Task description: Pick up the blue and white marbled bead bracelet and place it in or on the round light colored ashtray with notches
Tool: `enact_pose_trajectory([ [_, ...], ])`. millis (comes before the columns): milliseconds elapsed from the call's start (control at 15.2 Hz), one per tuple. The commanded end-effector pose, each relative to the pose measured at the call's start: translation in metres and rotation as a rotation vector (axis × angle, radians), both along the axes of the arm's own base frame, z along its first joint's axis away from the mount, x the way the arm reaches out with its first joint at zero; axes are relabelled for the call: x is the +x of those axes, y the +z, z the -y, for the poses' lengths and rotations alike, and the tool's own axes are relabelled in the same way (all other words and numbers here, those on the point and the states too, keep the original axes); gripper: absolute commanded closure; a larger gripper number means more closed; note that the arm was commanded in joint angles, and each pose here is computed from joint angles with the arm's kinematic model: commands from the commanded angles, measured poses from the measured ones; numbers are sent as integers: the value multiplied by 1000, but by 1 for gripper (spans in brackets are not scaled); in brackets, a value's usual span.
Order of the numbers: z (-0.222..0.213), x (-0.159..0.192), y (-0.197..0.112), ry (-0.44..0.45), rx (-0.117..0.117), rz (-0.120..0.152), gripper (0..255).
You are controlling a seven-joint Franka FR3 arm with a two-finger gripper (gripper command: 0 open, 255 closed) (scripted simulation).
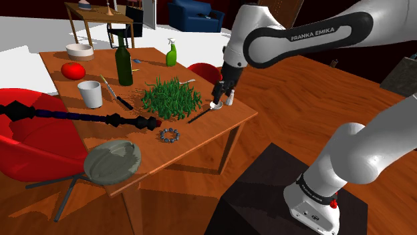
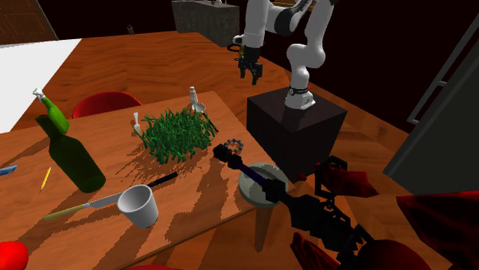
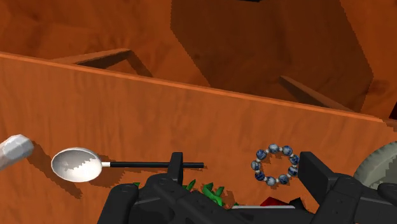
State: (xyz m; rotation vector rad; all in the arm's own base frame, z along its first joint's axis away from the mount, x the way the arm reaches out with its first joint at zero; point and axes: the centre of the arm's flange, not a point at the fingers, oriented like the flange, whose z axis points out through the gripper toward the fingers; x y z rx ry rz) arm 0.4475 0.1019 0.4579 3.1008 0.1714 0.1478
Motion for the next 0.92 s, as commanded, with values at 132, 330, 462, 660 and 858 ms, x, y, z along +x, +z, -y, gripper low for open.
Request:
enact_pose_trajectory([
  [132, -29, 27, -35, 7, 2, -8, 0],
  [330, -51, 47, -62, 12, 3, -14, 0],
  [462, -65, 61, -80, 16, 3, -18, 0],
  [660, -86, 80, -107, 22, 4, -25, 0],
  [858, -108, 99, -135, 27, 5, -31, 0],
])
